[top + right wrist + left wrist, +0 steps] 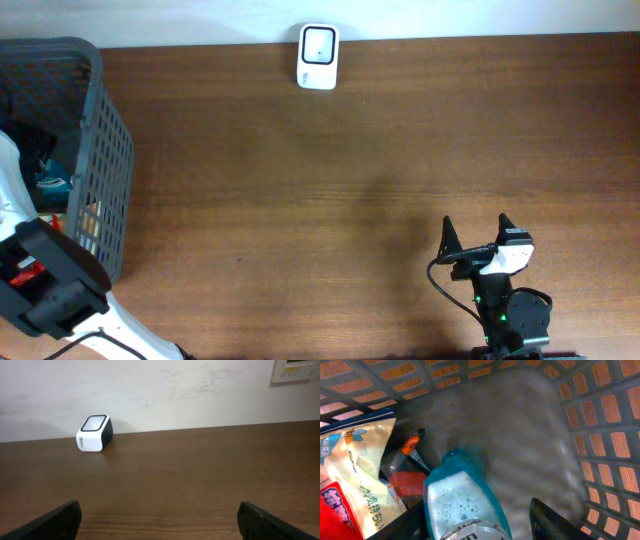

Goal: Scan the item barcode
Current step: 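Move the left gripper into the basket toward the teal mouthwash bottle, then grasp the teal mouthwash bottle with the left gripper and lift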

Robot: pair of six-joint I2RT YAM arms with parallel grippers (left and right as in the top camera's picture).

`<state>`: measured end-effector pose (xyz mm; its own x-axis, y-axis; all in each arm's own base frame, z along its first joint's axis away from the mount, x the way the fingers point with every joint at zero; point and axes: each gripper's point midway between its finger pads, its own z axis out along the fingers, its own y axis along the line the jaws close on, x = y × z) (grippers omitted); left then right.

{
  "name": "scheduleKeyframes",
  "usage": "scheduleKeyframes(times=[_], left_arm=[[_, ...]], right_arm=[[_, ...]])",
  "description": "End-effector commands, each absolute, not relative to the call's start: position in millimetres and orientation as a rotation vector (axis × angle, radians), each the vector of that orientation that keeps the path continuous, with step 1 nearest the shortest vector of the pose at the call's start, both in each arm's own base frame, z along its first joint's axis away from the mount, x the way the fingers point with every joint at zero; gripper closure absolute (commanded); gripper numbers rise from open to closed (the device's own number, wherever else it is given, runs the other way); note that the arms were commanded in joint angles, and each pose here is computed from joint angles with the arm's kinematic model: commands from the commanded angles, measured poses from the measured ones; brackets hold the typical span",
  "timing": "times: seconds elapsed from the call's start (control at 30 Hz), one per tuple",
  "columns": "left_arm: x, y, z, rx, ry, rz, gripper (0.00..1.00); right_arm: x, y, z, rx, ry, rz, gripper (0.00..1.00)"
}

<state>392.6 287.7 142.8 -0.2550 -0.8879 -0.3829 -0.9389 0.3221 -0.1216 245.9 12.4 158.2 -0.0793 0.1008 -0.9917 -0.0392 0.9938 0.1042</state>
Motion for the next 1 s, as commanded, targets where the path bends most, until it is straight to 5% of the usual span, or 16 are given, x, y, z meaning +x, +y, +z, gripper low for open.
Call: scheduleKeyframes(times=[0.0, 0.47, 0.67, 0.97], left_arm=[[396, 287, 141, -1.619, 2.221, 0.166, 0.36], [394, 284, 141, -1.626, 2.235, 0.158, 0.77], [401, 287, 165, -1.594, 2.184, 0.146, 0.87], [410, 267, 258, -1.441, 2.034, -0.034, 0.87]], right_arm=[[246, 10, 155, 0.064, 1.653, 0.111, 0.01], [246, 10, 155, 0.064, 1.654, 0.111, 0.01], [246, 10, 155, 0.064, 1.653, 0.111, 0.01], [246, 10, 155, 0.064, 1.654, 0.111, 0.01]])
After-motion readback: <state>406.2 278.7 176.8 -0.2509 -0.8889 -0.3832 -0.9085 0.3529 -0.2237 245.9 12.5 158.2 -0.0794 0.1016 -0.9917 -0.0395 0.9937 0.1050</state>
